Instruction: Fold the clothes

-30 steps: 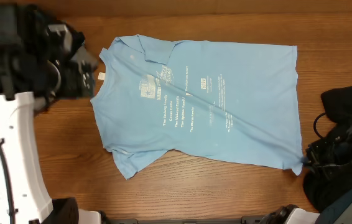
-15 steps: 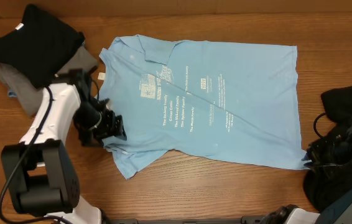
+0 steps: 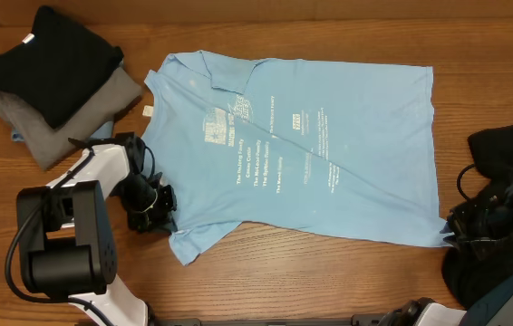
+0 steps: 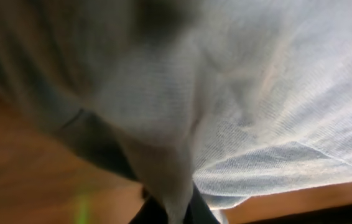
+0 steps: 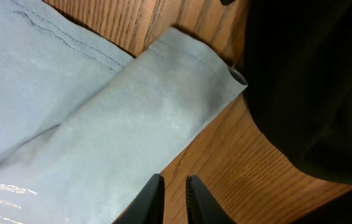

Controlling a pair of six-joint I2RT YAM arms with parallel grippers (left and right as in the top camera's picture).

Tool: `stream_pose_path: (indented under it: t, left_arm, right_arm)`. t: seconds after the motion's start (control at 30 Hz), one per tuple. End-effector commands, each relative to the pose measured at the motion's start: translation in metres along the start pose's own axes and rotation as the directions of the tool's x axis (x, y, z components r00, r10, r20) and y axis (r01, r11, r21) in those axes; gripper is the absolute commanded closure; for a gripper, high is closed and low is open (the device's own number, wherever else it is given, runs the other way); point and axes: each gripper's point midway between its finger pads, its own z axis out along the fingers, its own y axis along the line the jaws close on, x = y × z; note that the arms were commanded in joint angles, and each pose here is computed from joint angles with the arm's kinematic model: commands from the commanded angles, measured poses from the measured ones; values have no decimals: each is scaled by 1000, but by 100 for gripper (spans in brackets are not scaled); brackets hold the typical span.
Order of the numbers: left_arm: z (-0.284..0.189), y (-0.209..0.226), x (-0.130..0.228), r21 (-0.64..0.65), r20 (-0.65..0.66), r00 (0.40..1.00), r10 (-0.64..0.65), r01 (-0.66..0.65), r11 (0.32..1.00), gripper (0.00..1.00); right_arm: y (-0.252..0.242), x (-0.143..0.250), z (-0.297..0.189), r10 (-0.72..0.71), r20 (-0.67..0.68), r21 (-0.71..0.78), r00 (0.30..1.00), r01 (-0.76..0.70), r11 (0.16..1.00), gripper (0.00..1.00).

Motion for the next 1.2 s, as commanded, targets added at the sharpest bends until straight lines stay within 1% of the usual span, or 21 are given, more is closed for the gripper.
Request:
stream_pose_path:
  t: [0.0, 0.07, 0.2, 0.23, 0.37, 0.4, 0.43, 0.47, 0.53, 0.6, 0.67, 0.7, 0.73, 0.8, 0.9, 1.0, 1.07, 1.17]
  left_arm:
    - [-5, 37, -1, -83, -4, 994, -110, 109, 991, 96]
    - [-13, 54, -3, -86, 8, 988, -157, 157, 984, 96]
    - [-23, 82, -6, -23, 25, 971, -237, 238, 971, 96]
    - [-24, 86, -6, -4, 26, 970, -243, 243, 970, 94]
    - [-26, 89, -6, 35, 22, 968, -249, 248, 968, 83]
    - [-26, 89, -6, 35, 22, 968, -249, 248, 968, 76]
    - [-25, 88, -5, 34, 21, 969, -247, 246, 969, 72]
    - [-26, 88, -5, 34, 20, 969, -246, 246, 969, 68]
    - [-29, 87, -5, 33, 16, 970, -243, 243, 970, 60]
    - [-36, 86, -6, 33, 17, 973, -232, 232, 972, 55]
    - [-49, 84, -9, 34, 28, 973, -228, 227, 973, 48]
    - [-58, 83, -12, 35, 43, 974, -224, 222, 974, 48]
    - [-75, 80, -17, 37, 81, 974, -213, 211, 977, 47]
    - [-101, 74, -26, 38, 149, 970, -191, 187, 982, 45]
    - [-137, 57, -40, 37, 270, 954, -128, 123, 992, 39]
    - [-164, 29, -53, 26, 378, 926, 0, -11, 1000, 33]
    - [-173, 17, -60, -18, 419, 906, 58, -56, 998, 30]
    - [-172, 7, -64, -38, 430, 898, 92, -84, 996, 29]
  right_arm:
    - [1, -4, -5, -13, 24, -1, 1000, 13, 1000, 89]
    - [0, -2, -5, -40, 15, 0, 999, 40, 999, 91]
    - [6, 3, -5, -61, -8, -34, 998, 61, 998, 91]
    - [6, 3, -5, -62, -8, -35, 998, 61, 998, 90]
    - [6, 3, -5, -61, -9, -35, 998, 61, 998, 85]
    - [6, 4, -5, -61, -10, -35, 998, 61, 998, 78]
    - [6, 4, -5, -61, -10, -35, 998, 61, 998, 68]
    - [6, 3, -5, -62, -7, -36, 998, 61, 997, 61]
    - [12, -1, -6, -79, 7, -61, 997, 79, 995, 59]
    - [27, -4, -9, -140, 27, -137, 990, 143, 980, 58]
    - [51, -5, -17, -220, 52, -261, 974, 226, 939, 57]
    - [65, -5, -23, -265, 74, -328, 961, 275, 904, 57]
    - [88, -4, -33, -331, 120, -426, 936, 350, 834, 57]
    - [103, -6, -38, -362, 164, -464, 918, 395, 793, 58]
    - [120, -4, -39, -407, 206, -474, 890, 454, 754, 58]
    - [137, 9, -36, -478, 224, -474, 849, 524, 708, 55]
    - [143, 19, -33, -514, 218, -470, 830, 551, 690, 51]
    - [147, 31, -30, -544, 196, -467, 816, 566, 680, 48]
